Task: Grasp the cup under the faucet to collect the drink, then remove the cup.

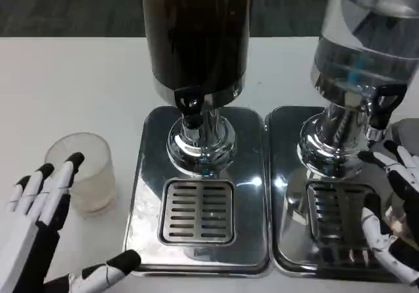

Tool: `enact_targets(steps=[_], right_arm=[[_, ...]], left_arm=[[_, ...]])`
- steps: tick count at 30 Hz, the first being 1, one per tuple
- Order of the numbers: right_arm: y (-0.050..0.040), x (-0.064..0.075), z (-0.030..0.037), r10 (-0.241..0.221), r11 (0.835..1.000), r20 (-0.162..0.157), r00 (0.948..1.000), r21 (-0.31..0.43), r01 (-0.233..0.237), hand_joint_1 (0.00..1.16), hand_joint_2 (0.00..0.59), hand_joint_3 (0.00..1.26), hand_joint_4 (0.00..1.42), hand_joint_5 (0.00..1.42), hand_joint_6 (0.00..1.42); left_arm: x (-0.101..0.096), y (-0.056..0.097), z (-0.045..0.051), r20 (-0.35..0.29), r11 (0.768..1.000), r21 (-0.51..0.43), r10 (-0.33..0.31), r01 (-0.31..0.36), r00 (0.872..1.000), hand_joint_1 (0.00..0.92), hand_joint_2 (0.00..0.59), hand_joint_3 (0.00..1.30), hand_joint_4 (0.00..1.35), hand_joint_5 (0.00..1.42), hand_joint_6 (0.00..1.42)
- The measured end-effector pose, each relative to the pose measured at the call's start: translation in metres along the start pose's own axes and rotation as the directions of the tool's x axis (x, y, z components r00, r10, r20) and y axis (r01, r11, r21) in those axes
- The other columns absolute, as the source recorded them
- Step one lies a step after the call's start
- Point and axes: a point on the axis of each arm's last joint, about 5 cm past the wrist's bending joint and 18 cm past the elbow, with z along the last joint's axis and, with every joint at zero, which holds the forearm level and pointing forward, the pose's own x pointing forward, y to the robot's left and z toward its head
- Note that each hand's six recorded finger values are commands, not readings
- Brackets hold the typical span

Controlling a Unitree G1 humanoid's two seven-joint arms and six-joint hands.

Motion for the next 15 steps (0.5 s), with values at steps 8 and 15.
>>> enact_targets(steps=[8,15], right_arm=[[0.0049,-0.002,0.0062,-0.003,1.0,0.001,1.0,0.019,0.003,0.47,0.586,0.2,0.04,0.04,0.02],[0.009,-0.004,0.0097,-0.009,0.999,-0.013,0.9999,0.036,0.009,0.47,0.586,0.2,0.04,0.04,0.02]], left_arm=[[0.007,0.002,-0.0086,0.002,0.999,-0.039,0.034,-0.034,0.999,0.0,0.069,0.0,0.0,0.0,0.07],[0.022,0.008,-0.0231,-0.034,0.991,-0.082,0.101,-0.104,0.994,0.0,0.03,0.0,0.0,0.05,0.14]])
